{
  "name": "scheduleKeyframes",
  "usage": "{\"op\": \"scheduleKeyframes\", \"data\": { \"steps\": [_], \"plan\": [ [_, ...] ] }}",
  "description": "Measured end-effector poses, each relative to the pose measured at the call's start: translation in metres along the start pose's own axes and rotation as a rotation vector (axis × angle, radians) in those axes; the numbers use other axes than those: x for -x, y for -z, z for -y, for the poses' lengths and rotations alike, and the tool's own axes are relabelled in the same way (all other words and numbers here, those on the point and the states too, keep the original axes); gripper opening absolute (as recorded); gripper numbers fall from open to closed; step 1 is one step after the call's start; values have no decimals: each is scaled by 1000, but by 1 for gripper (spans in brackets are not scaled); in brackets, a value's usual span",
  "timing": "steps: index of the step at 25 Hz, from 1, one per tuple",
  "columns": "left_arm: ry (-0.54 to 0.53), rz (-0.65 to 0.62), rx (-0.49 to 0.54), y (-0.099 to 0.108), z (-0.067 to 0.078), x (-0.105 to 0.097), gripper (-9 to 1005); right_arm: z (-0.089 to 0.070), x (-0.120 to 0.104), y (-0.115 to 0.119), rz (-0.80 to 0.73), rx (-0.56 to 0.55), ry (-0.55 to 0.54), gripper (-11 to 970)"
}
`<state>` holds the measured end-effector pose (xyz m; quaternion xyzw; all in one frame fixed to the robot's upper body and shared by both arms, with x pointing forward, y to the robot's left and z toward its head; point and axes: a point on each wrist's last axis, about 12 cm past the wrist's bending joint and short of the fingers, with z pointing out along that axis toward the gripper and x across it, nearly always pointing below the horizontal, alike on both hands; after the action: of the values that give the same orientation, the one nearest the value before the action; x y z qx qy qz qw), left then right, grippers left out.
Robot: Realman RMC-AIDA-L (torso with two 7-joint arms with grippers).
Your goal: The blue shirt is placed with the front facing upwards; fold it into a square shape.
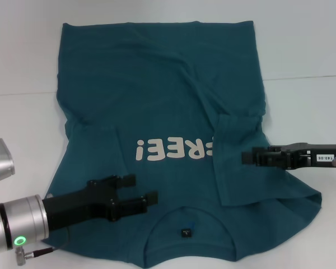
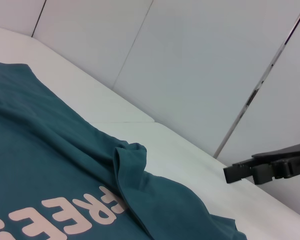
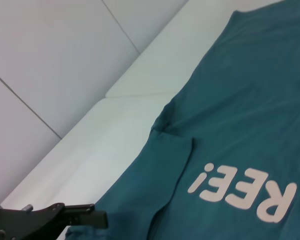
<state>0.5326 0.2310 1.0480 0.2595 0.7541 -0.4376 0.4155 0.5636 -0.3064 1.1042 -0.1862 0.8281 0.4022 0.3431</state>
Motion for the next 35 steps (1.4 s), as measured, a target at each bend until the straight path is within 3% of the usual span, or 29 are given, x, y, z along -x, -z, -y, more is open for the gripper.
{"op": "scheduleKeyframes", "data": {
  "steps": [6, 14, 22, 30, 35],
  "plan": [
    [4, 1, -4, 0, 0, 1, 888, 2, -2, 3, 34, -12, 39, 530],
    [21, 4, -10, 2, 1, 2, 888, 8, -8, 16, 105, -41, 29, 944],
    [100, 25, 65, 17, -9, 8, 888, 7, -13, 26, 171, -21, -6, 943],
    [277, 109, 312, 61, -37, 0, 888, 5, -15, 27, 193, -5, -29, 943],
    [324, 121, 418, 79, -46, -8, 888, 4, -14, 26, 205, 5, -55, 942]
  ]
}}
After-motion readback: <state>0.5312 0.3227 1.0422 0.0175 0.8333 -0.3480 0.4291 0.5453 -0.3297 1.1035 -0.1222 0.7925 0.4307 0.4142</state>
